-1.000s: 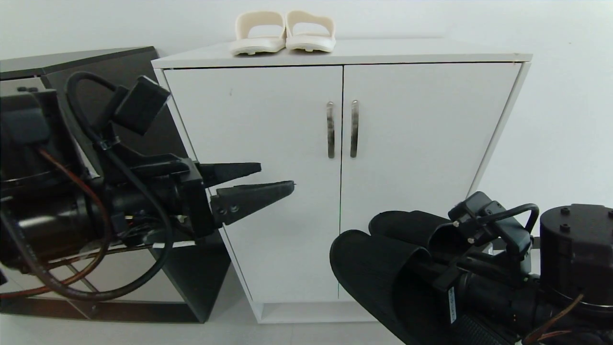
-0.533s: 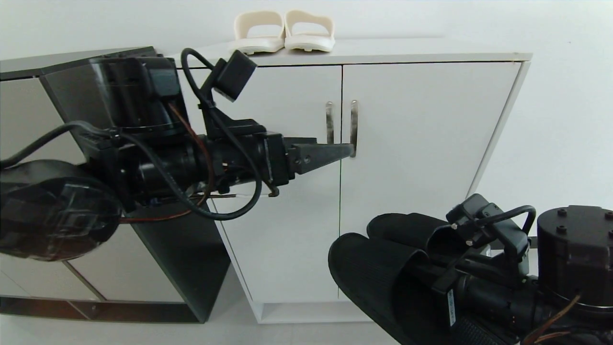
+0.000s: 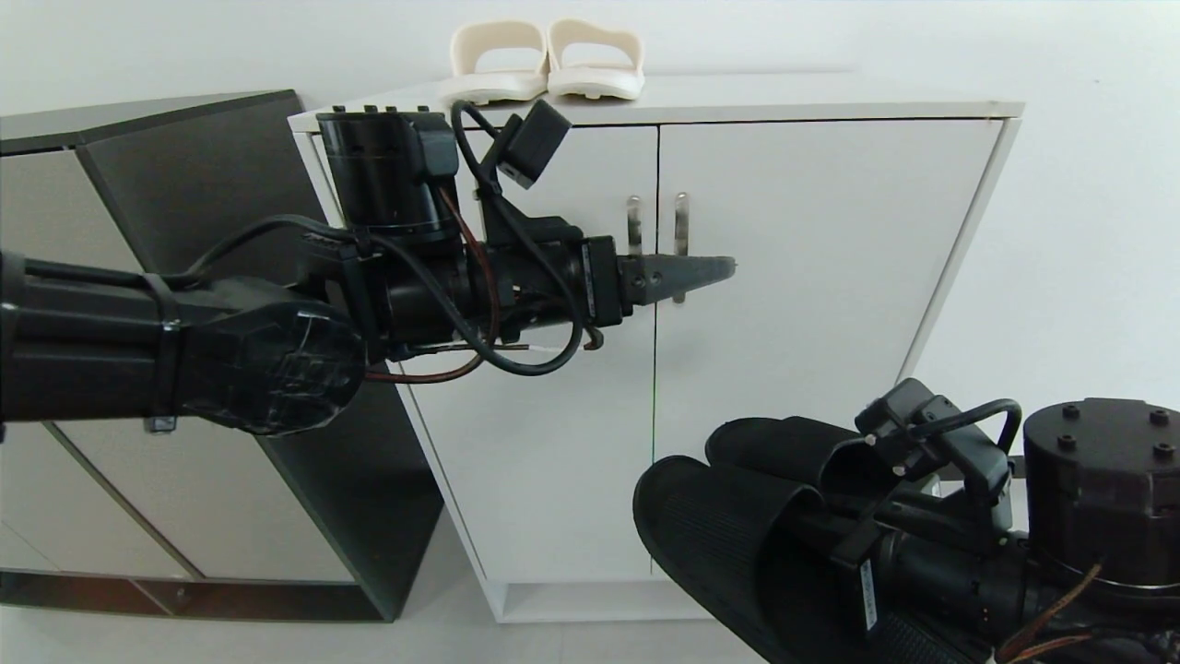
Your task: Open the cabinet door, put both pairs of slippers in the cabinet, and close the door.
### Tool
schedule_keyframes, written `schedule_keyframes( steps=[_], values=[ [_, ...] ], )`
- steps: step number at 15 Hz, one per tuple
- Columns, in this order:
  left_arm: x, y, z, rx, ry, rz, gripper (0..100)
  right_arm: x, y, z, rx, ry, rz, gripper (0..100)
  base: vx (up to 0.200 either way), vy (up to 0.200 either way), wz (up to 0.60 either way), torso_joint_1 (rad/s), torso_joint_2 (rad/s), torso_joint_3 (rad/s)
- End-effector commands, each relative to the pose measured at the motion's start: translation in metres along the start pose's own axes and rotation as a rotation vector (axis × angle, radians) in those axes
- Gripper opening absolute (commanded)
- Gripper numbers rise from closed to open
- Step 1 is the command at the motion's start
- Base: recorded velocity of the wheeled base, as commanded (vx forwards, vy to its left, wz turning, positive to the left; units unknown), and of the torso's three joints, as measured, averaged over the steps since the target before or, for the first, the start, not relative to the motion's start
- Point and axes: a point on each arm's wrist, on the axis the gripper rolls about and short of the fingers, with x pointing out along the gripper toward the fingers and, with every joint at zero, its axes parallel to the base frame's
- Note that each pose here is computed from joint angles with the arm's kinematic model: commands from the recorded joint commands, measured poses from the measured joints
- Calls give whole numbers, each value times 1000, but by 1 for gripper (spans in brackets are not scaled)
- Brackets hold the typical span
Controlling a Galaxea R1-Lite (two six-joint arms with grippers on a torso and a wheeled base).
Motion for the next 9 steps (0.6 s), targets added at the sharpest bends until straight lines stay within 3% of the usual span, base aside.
schedule_keyframes(
  steps=[1,6,9],
  values=[
    [10,8,2,-11,-10,1,100,1,0,-1,-1,5,0,0,0,0,0,0,0,0],
    [19,16,7,-1,-29,10,100,0,0,0,-1,1,-2,0,0,0,0,0,0,0],
    [27,27,5,-5,-34,50,100,-2,0,1,-3,-7,-2,0,0,0,0,0,0,0]
  ],
)
